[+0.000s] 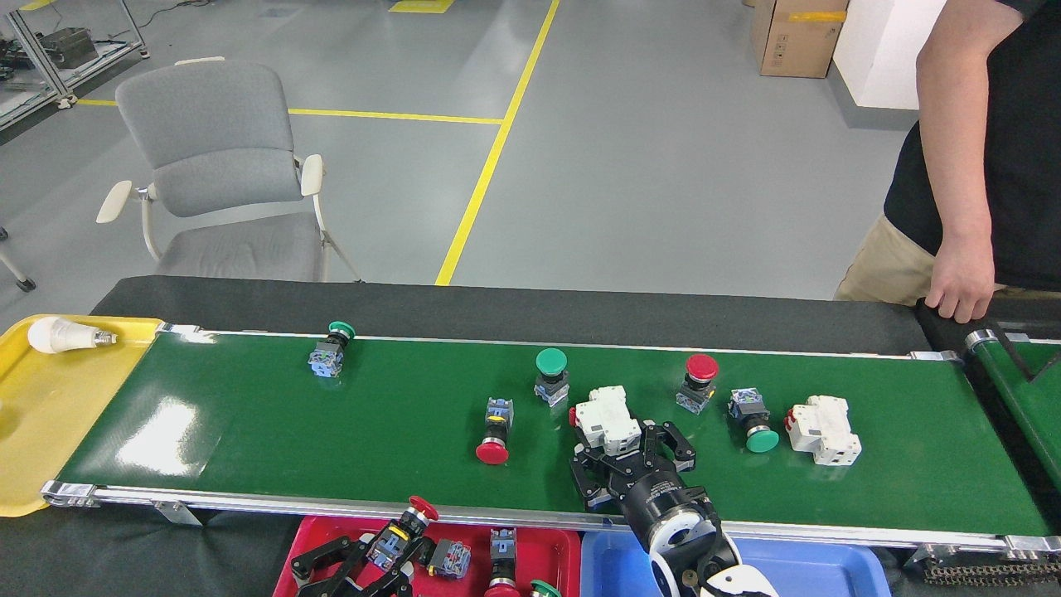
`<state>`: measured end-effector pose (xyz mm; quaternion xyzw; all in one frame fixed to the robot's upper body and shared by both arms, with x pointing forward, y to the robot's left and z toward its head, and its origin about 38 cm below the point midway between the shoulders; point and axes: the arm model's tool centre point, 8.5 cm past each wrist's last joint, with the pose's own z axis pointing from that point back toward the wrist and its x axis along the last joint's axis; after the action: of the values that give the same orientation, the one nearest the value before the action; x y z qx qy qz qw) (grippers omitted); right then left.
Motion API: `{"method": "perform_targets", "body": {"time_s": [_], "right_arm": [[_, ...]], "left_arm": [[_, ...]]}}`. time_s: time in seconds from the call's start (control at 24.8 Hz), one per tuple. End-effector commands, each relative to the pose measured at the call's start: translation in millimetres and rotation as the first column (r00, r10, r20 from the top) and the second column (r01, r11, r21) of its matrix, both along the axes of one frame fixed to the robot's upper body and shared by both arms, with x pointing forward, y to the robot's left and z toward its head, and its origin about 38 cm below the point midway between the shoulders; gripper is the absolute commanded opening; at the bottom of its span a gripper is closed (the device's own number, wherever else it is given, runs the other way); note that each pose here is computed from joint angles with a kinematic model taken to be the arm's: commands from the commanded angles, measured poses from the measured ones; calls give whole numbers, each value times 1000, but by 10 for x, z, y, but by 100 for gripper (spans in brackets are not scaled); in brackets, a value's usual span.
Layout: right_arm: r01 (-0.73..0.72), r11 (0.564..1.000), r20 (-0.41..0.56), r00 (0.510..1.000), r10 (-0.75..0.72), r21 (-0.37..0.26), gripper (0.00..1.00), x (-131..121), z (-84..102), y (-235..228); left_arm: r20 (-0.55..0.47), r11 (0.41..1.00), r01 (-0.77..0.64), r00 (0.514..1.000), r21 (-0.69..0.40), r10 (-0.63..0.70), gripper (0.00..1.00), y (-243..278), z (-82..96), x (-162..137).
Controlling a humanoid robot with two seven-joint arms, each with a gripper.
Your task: Pick switch part from conveyor to tray
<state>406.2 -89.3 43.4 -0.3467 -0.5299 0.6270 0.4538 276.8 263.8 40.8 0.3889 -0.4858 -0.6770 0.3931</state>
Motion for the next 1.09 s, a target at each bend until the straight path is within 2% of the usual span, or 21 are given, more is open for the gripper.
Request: {"method": "perform_targets", "body": {"time_s": [0.0, 0.08, 0.16, 0.24, 0.28, 0.36, 0.44, 0.48, 0.52, 0.56, 0.6, 0.73, 0.77, 0.85, 0.97, 1.01, 1.05], "right_arm": [[-16, 999, 76, 997, 14, 29, 2, 31, 241, 31], [-49, 998, 148, 988, 44, 27, 2, -109, 390, -103], [-129, 992, 213, 969, 126, -2, 3, -465, 473, -348], [-155, 988, 226, 963, 148, 12, 5, -875, 415, -641], [-151, 988, 222, 964, 144, 18, 5, -1032, 310, -803], [-146, 989, 255, 957, 136, 22, 6, -1190, 227, -1068], [-95, 995, 226, 970, 89, 12, 15, -1412, 82, -1403], [-56, 998, 199, 979, 52, 14, 31, -1532, 8, -1542], [-27, 1000, 183, 983, 24, 15, 55, -1597, -28, -1633], [3, 1000, 166, 986, -7, 23, 90, -1655, -71, -1692], [32, 999, 145, 989, -37, 36, 99, -1724, -125, -1730], [88, 995, 111, 989, -93, 49, 99, -1851, -211, -1828], [119, 990, 112, 986, -127, 79, 99, -1837, -198, -1850], [181, 967, 115, 972, -203, 177, 99, -1787, -168, -1792], [266, 928, 122, 944, -306, 261, 99, -1638, -111, -1601], [294, 922, 125, 935, -332, 251, 99, -1582, -96, -1585], [323, 923, 130, 926, -354, 208, 99, -1537, -88, -1586]], "left_arm": [[44, 989, -147, 988, 7, 147, 100, 280, 84, 19], [59, 962, -271, 961, 22, 269, 100, 581, 98, -15], [65, 942, -335, 941, 37, 332, 100, 796, 115, -68], [64, 938, -345, 938, 41, 342, 100, 837, 113, -91], [63, 935, -352, 935, 39, 350, 100, 847, 111, -116], [63, 933, -358, 933, 41, 355, 100, 860, 111, -134], [69, 931, -362, 931, 43, 359, 100, 883, 131, -133], [70, 932, -360, 932, 41, 356, 100, 875, 135, -126], [70, 934, -354, 934, 40, 351, 100, 858, 137, -120], [69, 938, -344, 937, 37, 341, 100, 824, 135, -112], [75, 941, -337, 940, 31, 334, 100, 802, 155, -97], [84, 964, -267, 960, 4, 266, 100, 527, 179, 69], [100, 971, -238, 966, -5, 238, 100, 401, 222, 175], [124, 979, -203, 971, -15, 203, 100, 265, 307, 313], [148, 984, -176, 973, -20, 177, 100, 166, 386, 443], [145, 988, -153, 977, -25, 155, 100, 86, 377, 498], [138, 990, -138, 980, -27, 140, 100, 36, 351, 544]]}}
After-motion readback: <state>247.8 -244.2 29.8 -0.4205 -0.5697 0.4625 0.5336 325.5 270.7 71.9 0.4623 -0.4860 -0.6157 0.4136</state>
